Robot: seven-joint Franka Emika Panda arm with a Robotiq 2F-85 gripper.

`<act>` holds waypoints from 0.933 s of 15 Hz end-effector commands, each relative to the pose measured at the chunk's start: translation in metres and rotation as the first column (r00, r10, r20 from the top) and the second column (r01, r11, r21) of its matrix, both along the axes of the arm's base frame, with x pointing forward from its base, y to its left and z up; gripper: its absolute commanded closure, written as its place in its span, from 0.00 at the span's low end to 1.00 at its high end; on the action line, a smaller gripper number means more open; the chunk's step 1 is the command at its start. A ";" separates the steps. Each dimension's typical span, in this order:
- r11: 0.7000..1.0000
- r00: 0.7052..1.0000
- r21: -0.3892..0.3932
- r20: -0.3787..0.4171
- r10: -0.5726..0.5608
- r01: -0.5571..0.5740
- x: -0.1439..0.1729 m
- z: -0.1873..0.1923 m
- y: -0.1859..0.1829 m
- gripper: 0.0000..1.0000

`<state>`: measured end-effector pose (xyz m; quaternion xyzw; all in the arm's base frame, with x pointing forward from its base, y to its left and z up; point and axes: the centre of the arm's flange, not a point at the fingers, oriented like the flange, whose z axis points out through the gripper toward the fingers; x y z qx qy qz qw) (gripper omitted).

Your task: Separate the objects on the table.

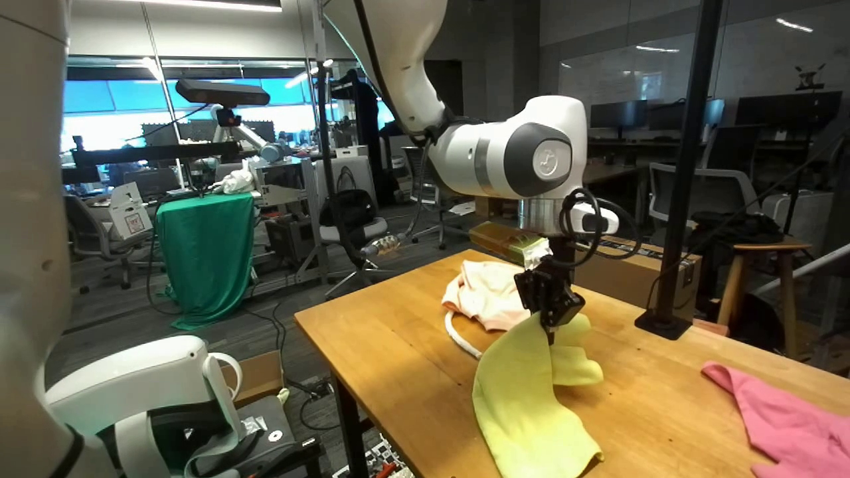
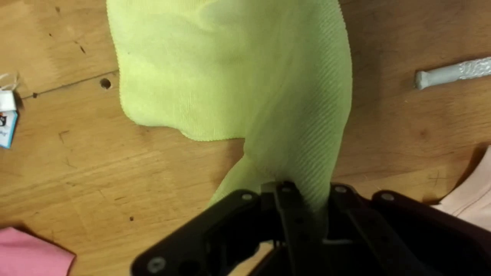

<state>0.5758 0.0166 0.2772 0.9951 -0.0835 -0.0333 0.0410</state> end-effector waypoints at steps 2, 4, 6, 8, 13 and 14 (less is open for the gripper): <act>0.996 0.996 -0.021 0.034 -0.086 0.087 -0.036 0.010 -0.004 0.86; 0.992 0.992 -0.019 0.041 -0.121 0.122 -0.044 0.010 -0.009 0.86; 0.987 0.986 -0.017 0.047 -0.159 0.160 -0.052 0.009 -0.014 0.87; 0.979 0.978 -0.016 0.056 -0.200 0.202 -0.060 0.008 -0.018 0.86; 0.952 0.950 -0.007 0.069 -0.304 0.305 -0.075 0.003 -0.029 0.86; 0.946 0.944 -0.007 0.067 -0.324 0.325 -0.079 0.003 -0.031 0.86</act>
